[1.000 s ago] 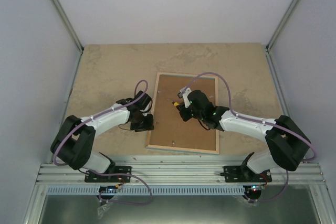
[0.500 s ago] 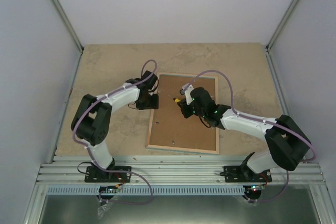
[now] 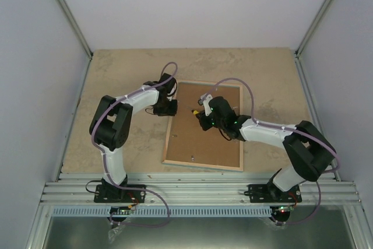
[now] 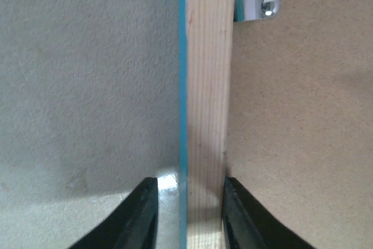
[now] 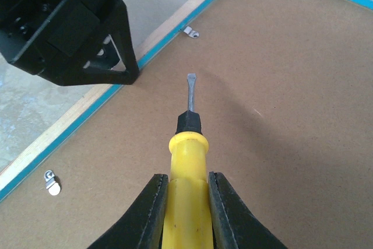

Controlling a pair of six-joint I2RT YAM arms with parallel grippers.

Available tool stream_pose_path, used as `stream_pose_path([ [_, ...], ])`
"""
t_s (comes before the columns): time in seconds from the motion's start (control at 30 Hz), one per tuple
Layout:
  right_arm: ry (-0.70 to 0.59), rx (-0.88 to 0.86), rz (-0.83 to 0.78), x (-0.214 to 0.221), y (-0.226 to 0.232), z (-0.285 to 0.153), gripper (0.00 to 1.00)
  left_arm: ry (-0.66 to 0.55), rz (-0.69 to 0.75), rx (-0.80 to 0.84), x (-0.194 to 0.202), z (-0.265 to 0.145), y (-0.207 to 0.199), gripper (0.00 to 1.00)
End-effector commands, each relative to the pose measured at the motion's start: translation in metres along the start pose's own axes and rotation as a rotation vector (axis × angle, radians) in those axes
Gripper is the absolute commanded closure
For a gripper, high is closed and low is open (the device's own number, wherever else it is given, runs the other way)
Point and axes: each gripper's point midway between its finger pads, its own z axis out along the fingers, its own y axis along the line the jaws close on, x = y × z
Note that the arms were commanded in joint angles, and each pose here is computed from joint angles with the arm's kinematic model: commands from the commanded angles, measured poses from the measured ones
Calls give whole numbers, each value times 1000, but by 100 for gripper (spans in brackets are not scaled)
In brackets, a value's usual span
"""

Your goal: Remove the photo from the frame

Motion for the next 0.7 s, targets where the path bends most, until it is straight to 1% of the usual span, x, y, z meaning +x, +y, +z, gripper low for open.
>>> stream_pose_path([
  [0.0,-70,-7,19,-29,0,10,100,33,17,24,6,5,-2,75],
  [0.13,-73,0,29,-34,-3,22,100,55,24,50,16,5,-5,86],
  [0.2,-72,1,30,-37,-3,28,100,65,28,56,22,4,-4,90],
  [0.23,-66,-26,27,-37,1,31,100,71,28,57,25,4,-3,91],
  [0.47,-31,-70,23,-37,10,51,100,77,24,57,40,-4,2,95],
  [0.67,-5,-106,26,-35,17,60,100,68,16,66,44,-9,1,95],
])
